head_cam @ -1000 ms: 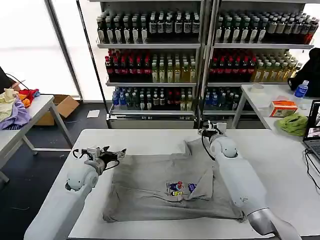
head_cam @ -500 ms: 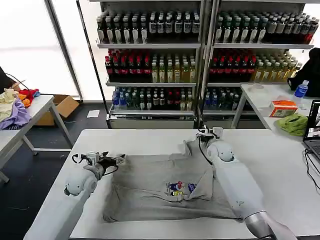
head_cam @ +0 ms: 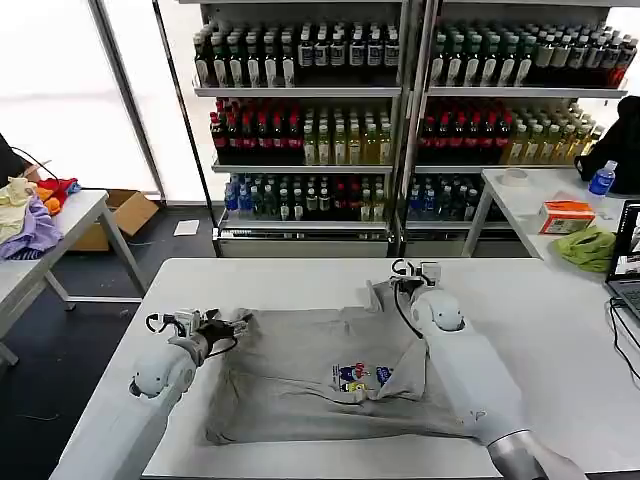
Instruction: Fold and organize the clothes.
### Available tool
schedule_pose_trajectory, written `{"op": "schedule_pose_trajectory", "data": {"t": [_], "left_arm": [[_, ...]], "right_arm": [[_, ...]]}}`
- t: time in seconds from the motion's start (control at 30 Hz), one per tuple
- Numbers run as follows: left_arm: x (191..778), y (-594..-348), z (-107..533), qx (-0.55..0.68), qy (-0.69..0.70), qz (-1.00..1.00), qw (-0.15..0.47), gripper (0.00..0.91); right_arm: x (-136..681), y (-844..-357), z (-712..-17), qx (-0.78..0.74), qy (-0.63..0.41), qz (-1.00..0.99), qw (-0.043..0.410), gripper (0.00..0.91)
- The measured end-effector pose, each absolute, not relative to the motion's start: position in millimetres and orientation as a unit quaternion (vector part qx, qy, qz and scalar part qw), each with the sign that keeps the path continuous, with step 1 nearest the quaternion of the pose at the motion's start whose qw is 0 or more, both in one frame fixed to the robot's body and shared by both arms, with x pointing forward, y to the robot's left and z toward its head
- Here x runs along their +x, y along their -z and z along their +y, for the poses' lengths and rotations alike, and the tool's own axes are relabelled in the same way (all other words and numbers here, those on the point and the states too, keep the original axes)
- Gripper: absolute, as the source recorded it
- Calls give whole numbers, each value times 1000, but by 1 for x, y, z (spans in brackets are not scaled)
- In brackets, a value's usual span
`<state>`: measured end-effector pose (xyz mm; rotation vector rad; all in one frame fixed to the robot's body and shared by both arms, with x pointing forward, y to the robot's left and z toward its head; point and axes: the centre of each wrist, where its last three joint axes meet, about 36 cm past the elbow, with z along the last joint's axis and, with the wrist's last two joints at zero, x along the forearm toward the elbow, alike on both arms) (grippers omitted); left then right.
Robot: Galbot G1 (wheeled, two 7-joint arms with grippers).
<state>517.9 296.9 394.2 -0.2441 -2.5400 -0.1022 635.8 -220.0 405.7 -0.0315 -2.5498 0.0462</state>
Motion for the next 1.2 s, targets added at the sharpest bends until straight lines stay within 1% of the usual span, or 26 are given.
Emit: {"op": "schedule_pose_trajectory", "data": {"t": [0.03, 0.07, 0.1, 0.13, 0.17, 0.2, 0.23, 0.27, 0.83, 1.2], "left_arm": [[518, -394, 297, -92, 39, -952, 291, 625], [517, -393, 297, -92, 39, -951, 291, 554], [517, -392, 297, -92, 39, -951, 292, 504], [517, -392, 296, -92, 40, -951, 293, 383], [517, -391, 296, -93, 40, -950, 294, 312], [517, -390, 295, -93, 41, -950, 295, 151], [517, -389, 295, -93, 41, -950, 295, 151], [516, -389, 294, -94, 41, -950, 296, 0], [507, -382, 286, -102, 50, -947, 299, 0], [504, -383, 283, -102, 46, -954, 278, 0]], "right_arm": [[635, -405, -220, -12, -18, -956, 292, 897], [635, -403, -221, -13, -19, -956, 293, 766], [634, -402, -221, -14, -20, -955, 294, 685], [634, -401, -222, -15, -21, -955, 295, 484], [633, -400, -222, -15, -21, -955, 296, 383], [632, -399, -223, -15, -22, -955, 296, 191], [631, -398, -223, -15, -22, -955, 297, 71], [630, -397, -223, -15, -22, -954, 298, 0], [605, -384, -227, -3, -21, -955, 297, 0], [585, -389, -230, 14, 3, -961, 276, 0]]}}
